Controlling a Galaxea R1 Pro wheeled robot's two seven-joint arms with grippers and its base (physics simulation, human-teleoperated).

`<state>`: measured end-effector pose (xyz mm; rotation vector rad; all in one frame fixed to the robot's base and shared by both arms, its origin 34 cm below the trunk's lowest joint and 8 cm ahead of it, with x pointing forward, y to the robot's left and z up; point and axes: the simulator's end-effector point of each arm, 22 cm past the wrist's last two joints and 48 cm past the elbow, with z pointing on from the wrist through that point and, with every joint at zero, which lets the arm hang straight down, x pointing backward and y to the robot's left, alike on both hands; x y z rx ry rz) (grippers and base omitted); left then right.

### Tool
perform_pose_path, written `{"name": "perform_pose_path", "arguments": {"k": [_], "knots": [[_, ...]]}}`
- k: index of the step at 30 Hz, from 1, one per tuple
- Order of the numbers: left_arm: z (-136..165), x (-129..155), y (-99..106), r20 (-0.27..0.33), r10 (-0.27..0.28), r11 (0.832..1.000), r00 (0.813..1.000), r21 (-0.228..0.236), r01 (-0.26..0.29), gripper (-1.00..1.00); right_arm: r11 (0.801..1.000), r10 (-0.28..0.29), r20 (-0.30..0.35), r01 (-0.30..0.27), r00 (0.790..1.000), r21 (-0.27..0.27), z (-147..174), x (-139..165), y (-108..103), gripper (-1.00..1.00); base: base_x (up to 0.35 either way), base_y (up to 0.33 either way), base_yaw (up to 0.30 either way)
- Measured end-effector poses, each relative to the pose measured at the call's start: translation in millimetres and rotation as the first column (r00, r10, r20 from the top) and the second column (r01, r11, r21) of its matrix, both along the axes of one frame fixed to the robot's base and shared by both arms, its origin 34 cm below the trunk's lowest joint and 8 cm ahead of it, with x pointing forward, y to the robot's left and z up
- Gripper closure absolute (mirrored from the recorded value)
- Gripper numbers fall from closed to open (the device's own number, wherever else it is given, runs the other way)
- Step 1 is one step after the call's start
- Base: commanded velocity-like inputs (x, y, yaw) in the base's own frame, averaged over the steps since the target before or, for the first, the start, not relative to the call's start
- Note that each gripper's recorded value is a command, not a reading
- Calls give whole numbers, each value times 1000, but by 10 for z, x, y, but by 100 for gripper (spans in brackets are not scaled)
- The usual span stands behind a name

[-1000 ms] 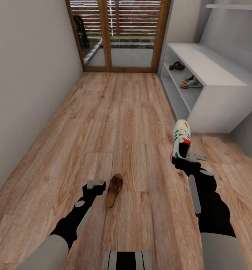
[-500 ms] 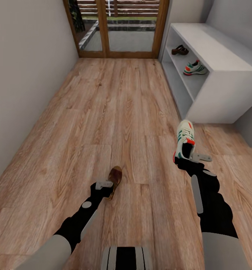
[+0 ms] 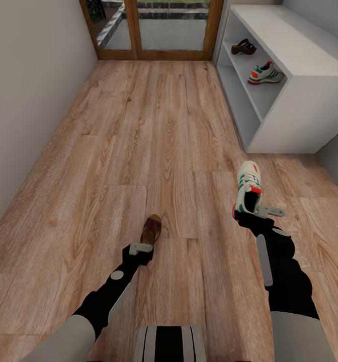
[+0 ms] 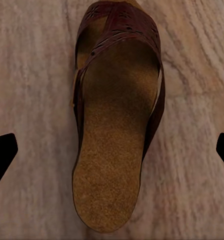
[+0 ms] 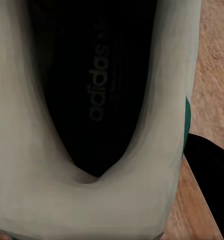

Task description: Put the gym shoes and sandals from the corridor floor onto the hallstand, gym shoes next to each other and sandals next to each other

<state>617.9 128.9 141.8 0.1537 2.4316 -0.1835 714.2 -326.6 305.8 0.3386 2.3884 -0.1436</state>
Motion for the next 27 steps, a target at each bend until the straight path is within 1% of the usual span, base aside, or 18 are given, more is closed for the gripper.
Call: {"name": "perform_pose_path", "arguments": {"k": [5, 19, 23, 25, 27], "knots": [[-15, -3, 20, -1, 2, 1000, 1000, 2, -2, -100, 1000, 0, -3, 0, 1000, 1, -20, -6, 4, 100, 0, 0, -1], [-419, -262, 27, -73, 3, 1000, 997, 2, -3, -100, 1000, 1, -82, 0, 997, 1, -522, -174, 7, 100, 0, 0, 0], [-422, -259, 32, -72, 3, 1000, 997, 4, -2, -100, 1000, 1, -83, -1, 997, 1, -530, -177, 7, 100, 0, 0, 0], [-465, -283, 54, -74, -7, 1000, 997, 13, 7, -100, 1000, 1, -92, 0, 996, 1, -587, -199, 7, 100, 0, 0, 0], [-514, -314, 69, -75, -27, 999, 997, 29, 29, -100, 1000, 1, -102, 0, 995, 1, -651, -224, 7, 100, 0, 0, 0]]}}
